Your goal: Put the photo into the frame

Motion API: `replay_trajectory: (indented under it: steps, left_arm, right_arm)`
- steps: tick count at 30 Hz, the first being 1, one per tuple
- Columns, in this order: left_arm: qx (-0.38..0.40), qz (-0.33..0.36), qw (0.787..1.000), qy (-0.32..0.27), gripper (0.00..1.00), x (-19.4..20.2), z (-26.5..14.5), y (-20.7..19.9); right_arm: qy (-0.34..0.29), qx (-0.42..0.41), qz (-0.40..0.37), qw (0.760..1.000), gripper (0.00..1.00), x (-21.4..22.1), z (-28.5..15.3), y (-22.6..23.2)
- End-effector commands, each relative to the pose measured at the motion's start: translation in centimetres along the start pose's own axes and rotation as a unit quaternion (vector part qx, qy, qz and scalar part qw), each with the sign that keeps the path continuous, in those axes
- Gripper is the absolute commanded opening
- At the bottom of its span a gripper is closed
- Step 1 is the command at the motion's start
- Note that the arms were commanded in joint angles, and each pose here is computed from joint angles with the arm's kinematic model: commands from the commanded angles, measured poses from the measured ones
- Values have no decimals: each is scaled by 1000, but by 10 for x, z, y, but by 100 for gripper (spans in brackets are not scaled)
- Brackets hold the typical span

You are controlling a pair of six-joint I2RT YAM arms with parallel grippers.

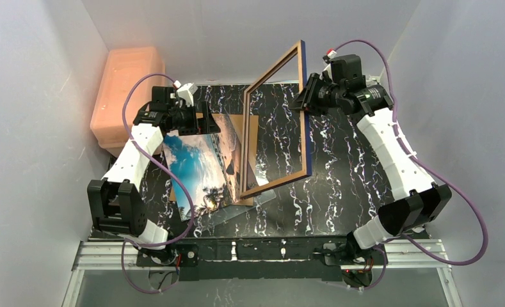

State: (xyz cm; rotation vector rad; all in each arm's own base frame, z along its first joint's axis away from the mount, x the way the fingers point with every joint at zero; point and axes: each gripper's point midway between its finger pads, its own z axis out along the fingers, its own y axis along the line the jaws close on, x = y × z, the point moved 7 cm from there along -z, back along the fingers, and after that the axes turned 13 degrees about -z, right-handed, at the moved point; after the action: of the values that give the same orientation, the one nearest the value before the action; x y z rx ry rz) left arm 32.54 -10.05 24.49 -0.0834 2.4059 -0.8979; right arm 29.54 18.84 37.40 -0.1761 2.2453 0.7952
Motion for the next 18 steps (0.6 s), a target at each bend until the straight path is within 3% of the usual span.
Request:
replay_trajectory:
  steps: [1, 9, 18]
  left_arm:
    - [12, 24, 1000, 4, 98, -4, -15, -10]
    - [-4, 51, 999, 0, 98, -1, -26, -9]
    - [-23, 63, 998, 16, 98, 3, -30, -5]
  right_arm:
    - [-69, -14, -14, 997, 1, -24, -27, 1]
    - [-58, 49, -19, 997, 1, -26, -37, -34]
    - [-3, 114, -16, 993, 1, -18, -27, -88]
